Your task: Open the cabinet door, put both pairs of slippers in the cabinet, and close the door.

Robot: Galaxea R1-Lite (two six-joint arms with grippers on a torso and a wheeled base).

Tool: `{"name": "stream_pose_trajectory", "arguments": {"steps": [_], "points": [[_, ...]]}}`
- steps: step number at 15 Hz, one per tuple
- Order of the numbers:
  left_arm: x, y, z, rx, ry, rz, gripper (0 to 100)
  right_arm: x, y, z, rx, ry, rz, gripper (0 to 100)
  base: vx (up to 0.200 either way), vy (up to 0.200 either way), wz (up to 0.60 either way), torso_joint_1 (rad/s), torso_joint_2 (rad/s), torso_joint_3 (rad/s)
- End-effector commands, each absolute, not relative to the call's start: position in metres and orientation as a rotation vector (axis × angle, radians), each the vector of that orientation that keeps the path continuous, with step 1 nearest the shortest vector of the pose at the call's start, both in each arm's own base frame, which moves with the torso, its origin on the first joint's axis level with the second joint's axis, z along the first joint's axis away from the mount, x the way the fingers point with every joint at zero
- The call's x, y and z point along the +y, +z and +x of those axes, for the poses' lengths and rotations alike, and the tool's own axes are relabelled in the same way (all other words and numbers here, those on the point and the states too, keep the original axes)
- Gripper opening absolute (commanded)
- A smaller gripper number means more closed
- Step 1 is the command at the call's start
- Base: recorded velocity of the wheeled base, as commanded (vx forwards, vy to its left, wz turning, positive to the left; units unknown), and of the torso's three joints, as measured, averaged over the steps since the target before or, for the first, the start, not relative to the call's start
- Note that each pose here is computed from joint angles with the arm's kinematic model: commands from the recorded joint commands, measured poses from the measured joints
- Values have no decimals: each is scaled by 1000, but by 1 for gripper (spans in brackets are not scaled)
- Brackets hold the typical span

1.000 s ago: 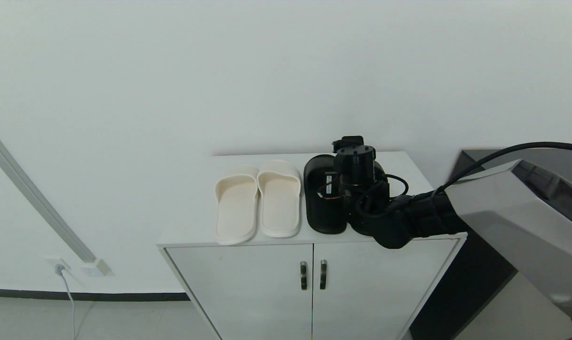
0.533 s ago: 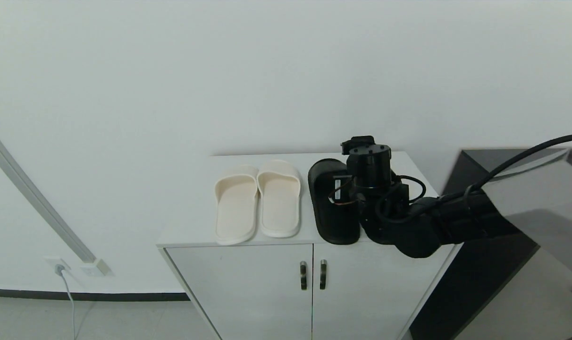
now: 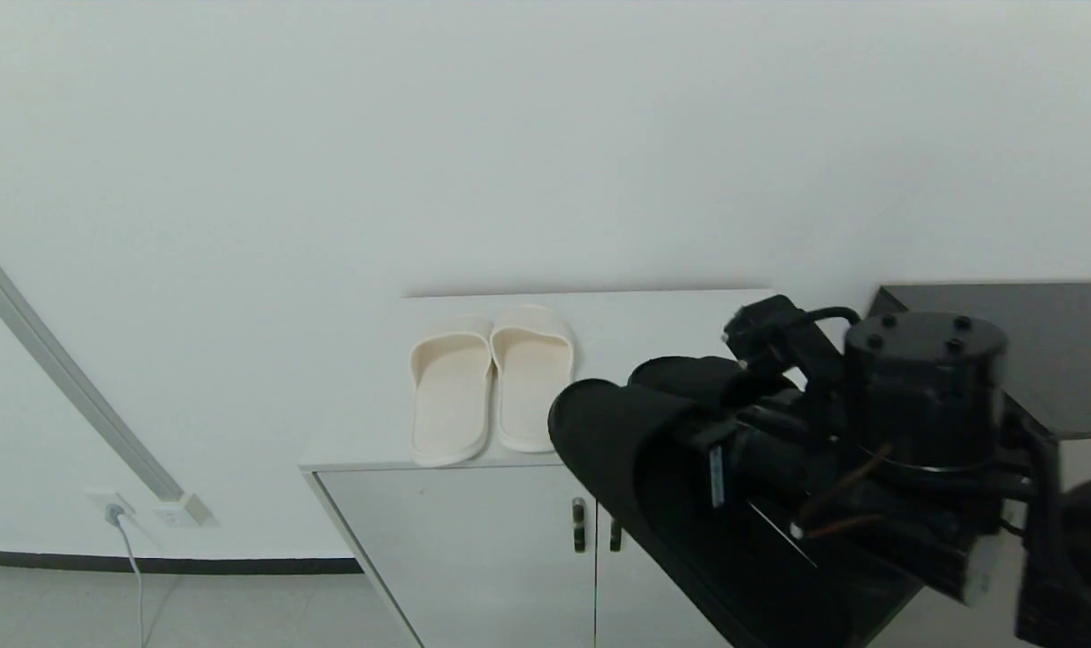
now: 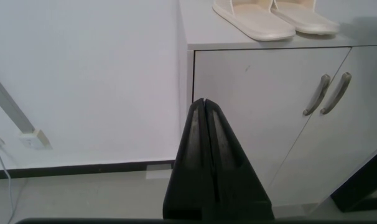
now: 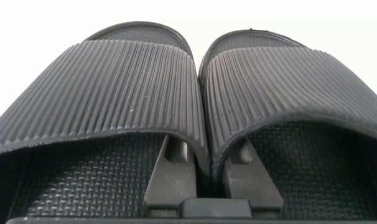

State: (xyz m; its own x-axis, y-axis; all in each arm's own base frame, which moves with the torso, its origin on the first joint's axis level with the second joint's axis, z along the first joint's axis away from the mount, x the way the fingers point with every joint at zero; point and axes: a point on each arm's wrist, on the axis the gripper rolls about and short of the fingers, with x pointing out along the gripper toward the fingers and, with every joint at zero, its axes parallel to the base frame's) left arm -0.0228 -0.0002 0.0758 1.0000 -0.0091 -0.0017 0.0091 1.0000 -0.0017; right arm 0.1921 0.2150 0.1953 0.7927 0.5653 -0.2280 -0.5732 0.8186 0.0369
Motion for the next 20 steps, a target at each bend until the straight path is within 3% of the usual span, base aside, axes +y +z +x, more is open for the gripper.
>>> {"name": "stream_pose_trajectory", "arguments": {"steps": [1, 6, 14, 20], "points": [[0, 76, -23, 2, -11, -2, 0, 190, 210, 152, 189, 726, -12, 0, 0, 0, 0, 0, 0, 0], [0, 76, -23, 2, -11, -3, 0, 189, 205, 150, 202, 737, -26, 0, 0, 0, 0, 0, 0, 0], [0, 76, -23, 2, -9, -3, 0, 187, 199, 152, 221, 744, -41, 0, -200, 0, 0, 2, 1, 4], [0, 76, -23, 2, -8, -5, 0, 187, 194, 153, 234, 743, -54, 0, 0, 0, 0, 0, 0, 0]]}}
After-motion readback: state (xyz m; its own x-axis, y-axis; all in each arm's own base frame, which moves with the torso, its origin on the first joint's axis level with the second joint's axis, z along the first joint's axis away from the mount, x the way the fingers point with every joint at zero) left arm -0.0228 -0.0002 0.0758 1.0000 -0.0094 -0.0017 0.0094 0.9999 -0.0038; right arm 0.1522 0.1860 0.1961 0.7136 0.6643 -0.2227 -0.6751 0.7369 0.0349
